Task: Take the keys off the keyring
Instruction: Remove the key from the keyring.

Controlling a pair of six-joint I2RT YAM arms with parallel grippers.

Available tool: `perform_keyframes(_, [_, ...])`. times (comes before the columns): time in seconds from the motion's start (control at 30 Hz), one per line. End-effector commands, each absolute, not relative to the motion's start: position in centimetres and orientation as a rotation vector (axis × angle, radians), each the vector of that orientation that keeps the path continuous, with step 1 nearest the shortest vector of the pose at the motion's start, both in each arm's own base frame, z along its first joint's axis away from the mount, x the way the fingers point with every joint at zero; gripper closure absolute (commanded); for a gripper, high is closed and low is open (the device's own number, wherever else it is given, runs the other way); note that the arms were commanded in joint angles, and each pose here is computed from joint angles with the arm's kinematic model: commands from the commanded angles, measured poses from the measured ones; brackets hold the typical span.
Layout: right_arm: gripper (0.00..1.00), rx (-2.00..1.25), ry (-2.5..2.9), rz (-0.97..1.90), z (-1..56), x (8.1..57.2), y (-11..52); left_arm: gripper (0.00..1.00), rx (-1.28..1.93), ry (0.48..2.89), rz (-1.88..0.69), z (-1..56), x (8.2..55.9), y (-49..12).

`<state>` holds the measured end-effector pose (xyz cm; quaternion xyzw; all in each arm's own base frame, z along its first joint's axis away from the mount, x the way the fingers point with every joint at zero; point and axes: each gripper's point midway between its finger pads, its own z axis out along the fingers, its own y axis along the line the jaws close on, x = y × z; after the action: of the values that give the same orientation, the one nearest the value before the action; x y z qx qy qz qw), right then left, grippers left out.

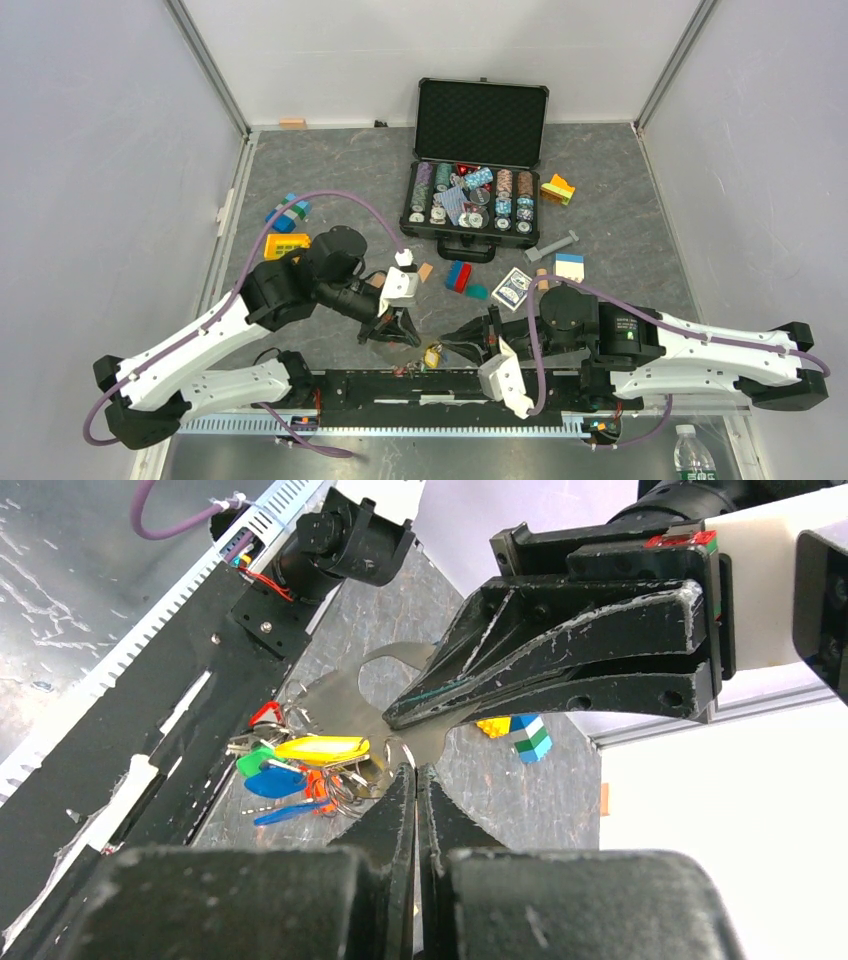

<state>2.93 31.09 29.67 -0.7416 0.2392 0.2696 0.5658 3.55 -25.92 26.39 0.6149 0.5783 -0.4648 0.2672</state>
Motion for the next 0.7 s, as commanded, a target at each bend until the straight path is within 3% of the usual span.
perform_keyframes(0.0, [1.00,-1.660,0.461,0.648,33.1,2.4,31.6,0.93,1.614,1.376,-1.328,29.1,3.4,-27.5])
perform_keyframes(0.27, [1.00,-1.588,0.407,0.667,34.8,2.0,31.3,0.90,1.556,1.229,-1.400,30.4,2.6,-27.8])
perform_keyframes(0.67, [1.00,-1.449,0.370,0.736,36.2,1.5,31.2,0.97,1.494,1.097,-1.436,32.5,1.9,-27.6])
